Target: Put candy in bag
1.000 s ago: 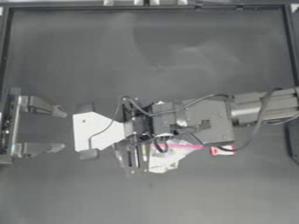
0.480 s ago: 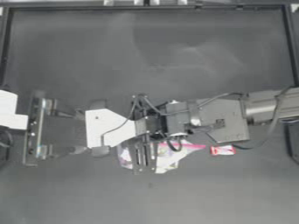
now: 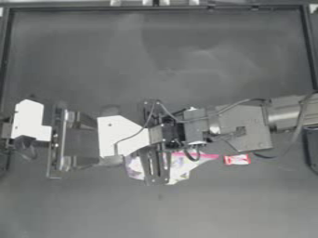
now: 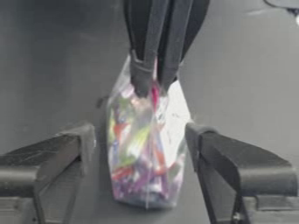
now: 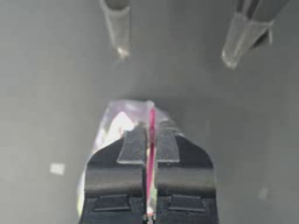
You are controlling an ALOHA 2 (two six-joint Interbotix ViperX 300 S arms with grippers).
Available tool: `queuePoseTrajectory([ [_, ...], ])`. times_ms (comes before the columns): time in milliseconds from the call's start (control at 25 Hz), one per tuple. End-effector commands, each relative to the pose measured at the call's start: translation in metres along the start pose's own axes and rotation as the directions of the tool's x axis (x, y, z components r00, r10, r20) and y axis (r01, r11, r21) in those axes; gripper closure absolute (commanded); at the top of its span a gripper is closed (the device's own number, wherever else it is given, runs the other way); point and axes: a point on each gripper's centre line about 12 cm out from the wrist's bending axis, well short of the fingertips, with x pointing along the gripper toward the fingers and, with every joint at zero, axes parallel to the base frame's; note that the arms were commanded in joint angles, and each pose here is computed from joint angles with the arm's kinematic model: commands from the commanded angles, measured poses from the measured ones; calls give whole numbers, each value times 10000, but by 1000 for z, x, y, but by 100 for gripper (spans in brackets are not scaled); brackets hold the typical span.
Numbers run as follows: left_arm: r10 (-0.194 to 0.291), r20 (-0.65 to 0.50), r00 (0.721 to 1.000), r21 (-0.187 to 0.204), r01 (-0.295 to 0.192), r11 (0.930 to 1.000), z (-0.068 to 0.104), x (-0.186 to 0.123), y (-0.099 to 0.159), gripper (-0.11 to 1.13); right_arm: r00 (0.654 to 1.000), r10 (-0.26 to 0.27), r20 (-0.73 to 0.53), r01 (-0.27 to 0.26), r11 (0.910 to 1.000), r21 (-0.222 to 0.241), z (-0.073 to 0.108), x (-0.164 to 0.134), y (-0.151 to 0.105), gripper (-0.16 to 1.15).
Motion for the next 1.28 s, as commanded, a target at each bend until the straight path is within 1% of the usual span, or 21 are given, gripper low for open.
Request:
queuePoseTrajectory([
  [40, -79, 316, 9995, -7, 80, 10000, 10, 11, -3, 11, 9980, -21, 628, 21, 10000, 9, 9, -22, -1, 94],
  [160, -140, 113, 9998, 19, 140, 9999, 6, 18, -6, 12, 9976, -31, 690, 31, 10000, -1, 10, -23, -1, 94],
  [400, -203, 63, 9998, 59, 202, 9998, 6, 30, -9, 13, 9976, -40, 690, 41, 10000, -13, 9, -22, -1, 94],
  [840, -203, 308, 9993, 60, 201, 9998, 10, 35, -9, 14, 9970, -32, 767, 35, 10000, -35, 8, -20, -1, 94],
  [1120, -194, 339, 9992, 50, 192, 9998, 8, 37, -9, 14, 9970, -31, 767, 34, 10000, -36, 8, -20, -1, 94],
  [1200, -190, 355, 9992, 52, 188, 9998, 7, 37, -9, 16, 9970, -31, 767, 34, 10000, -36, 8, -20, -1, 94],
  [1280, -178, 340, 9993, 42, 176, 9998, 6, 38, -8, 21, 9970, -31, 767, 35, 10000, -52, 8, -20, -1, 94],
])
